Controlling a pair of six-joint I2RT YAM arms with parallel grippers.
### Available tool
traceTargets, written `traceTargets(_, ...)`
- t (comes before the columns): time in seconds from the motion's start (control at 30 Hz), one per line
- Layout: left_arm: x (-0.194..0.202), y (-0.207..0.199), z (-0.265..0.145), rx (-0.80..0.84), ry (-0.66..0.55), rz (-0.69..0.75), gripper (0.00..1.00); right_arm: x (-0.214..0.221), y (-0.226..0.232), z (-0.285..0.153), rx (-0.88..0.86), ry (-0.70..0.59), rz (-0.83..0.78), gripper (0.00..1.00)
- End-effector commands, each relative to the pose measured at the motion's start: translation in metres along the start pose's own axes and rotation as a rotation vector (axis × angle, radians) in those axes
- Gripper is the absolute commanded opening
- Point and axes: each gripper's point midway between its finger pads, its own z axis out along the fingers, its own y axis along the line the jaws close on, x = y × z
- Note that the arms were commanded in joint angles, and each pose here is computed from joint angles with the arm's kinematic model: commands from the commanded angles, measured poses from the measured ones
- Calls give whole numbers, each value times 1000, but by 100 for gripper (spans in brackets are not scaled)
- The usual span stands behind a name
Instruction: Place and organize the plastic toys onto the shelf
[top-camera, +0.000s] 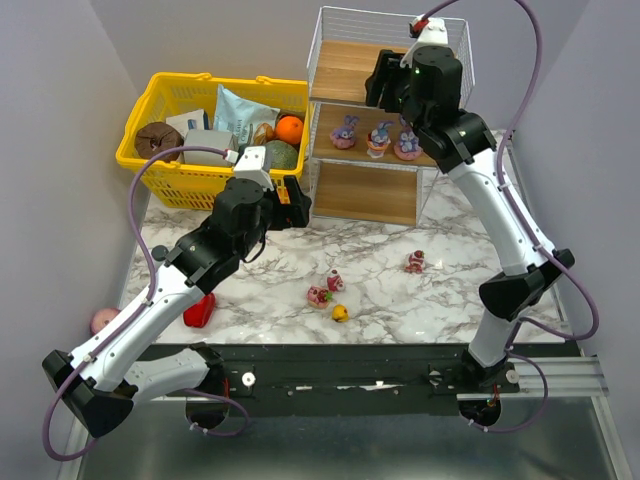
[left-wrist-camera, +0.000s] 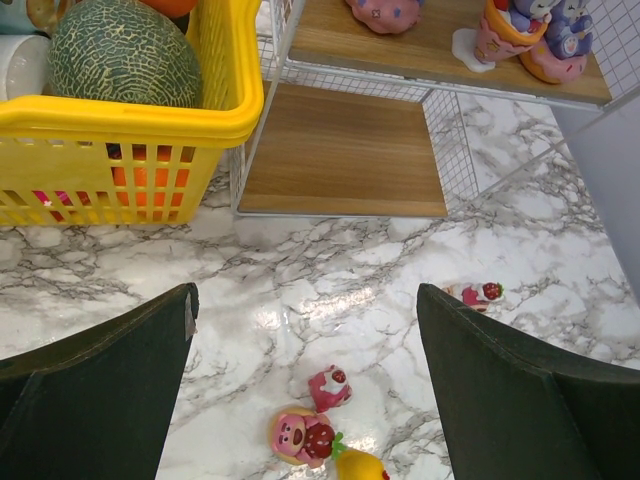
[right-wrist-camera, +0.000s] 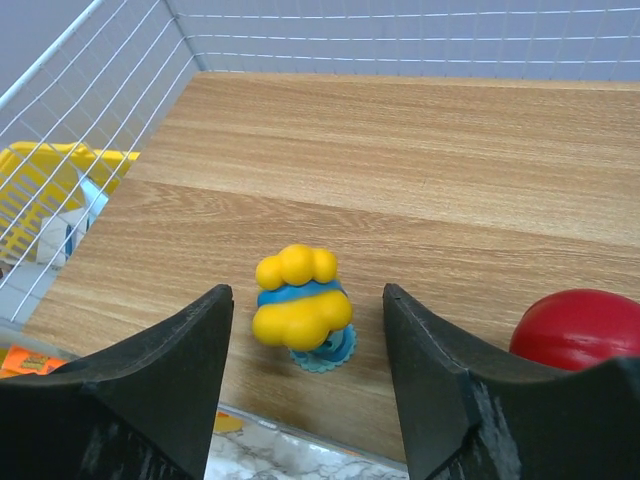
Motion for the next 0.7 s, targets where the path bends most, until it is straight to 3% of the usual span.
traceTargets(0.0, -1, 1, -5, 11, -2, 5, 99, -29, 7, -33, -66, -32, 24, 70)
traceTargets(0.4, 8, 3, -5, 21, 23, 17, 99, -46, 0, -109, -158, -23, 49, 74)
traceTargets(0.67, 21, 14, -8, -8, 37, 18, 99, 27, -5, -170, -311, 149, -17, 80)
